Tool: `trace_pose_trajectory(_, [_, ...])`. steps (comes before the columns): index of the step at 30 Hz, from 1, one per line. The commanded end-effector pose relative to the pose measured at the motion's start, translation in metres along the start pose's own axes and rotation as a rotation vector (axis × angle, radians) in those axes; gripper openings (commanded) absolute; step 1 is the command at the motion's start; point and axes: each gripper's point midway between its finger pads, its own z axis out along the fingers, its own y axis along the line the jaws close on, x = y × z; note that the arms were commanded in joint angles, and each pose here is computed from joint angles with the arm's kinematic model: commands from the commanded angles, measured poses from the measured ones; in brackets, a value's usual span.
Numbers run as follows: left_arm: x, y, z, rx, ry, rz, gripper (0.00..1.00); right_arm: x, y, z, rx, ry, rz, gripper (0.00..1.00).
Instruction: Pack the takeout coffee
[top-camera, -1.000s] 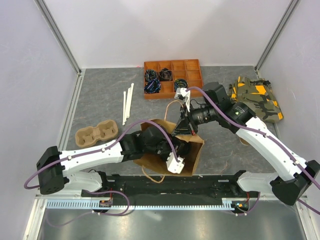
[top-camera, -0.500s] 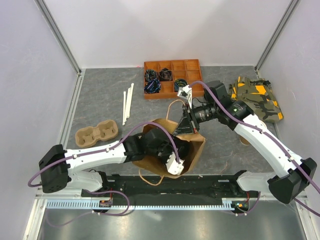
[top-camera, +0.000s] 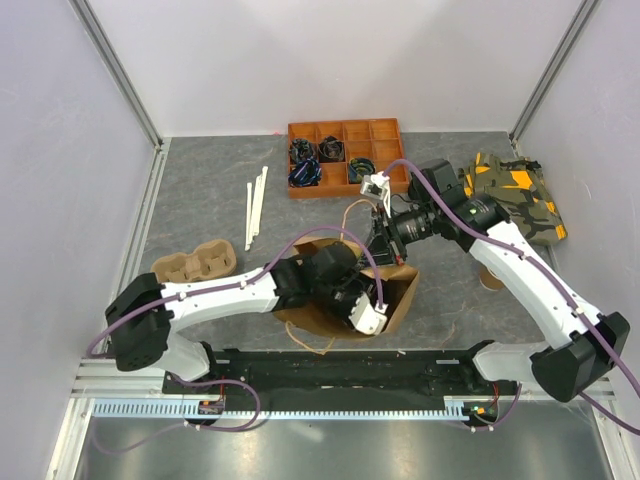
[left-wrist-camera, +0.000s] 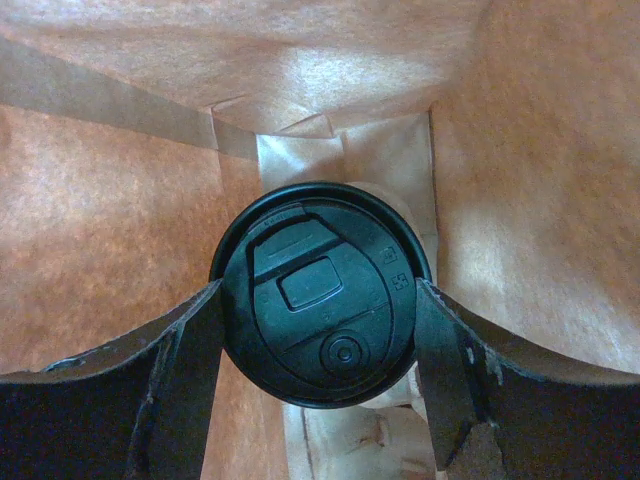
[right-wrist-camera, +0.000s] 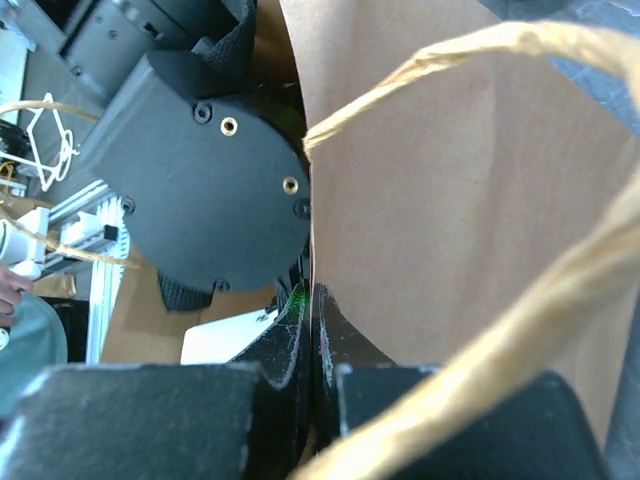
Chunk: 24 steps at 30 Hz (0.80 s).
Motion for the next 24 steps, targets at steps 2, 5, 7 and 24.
trace_pose_trajectory(2, [0.031, -0.045, 0.009, 0.213, 0.107, -0.196, 0.26, 0.004, 0.008, -0.004, -0.052, 0.037, -0.043, 0.0])
trace_pose_trajectory(5, [0.038, -0.051, 0.012, 0.248, 0.134, -0.218, 0.26, 0.0, 0.004, -0.007, -0.047, 0.029, -0.032, 0.0])
trace_pose_trajectory(7, [0.044, -0.055, 0.015, 0.266, 0.153, -0.217, 0.27, -0.002, 0.001, -0.008, -0.049, 0.026, -0.02, 0.0])
trace_pose_trajectory(24, [0.069, -0.049, 0.022, 0.267, 0.25, -0.251, 0.45, -0.002, -0.014, -0.021, -0.022, 0.035, -0.041, 0.0])
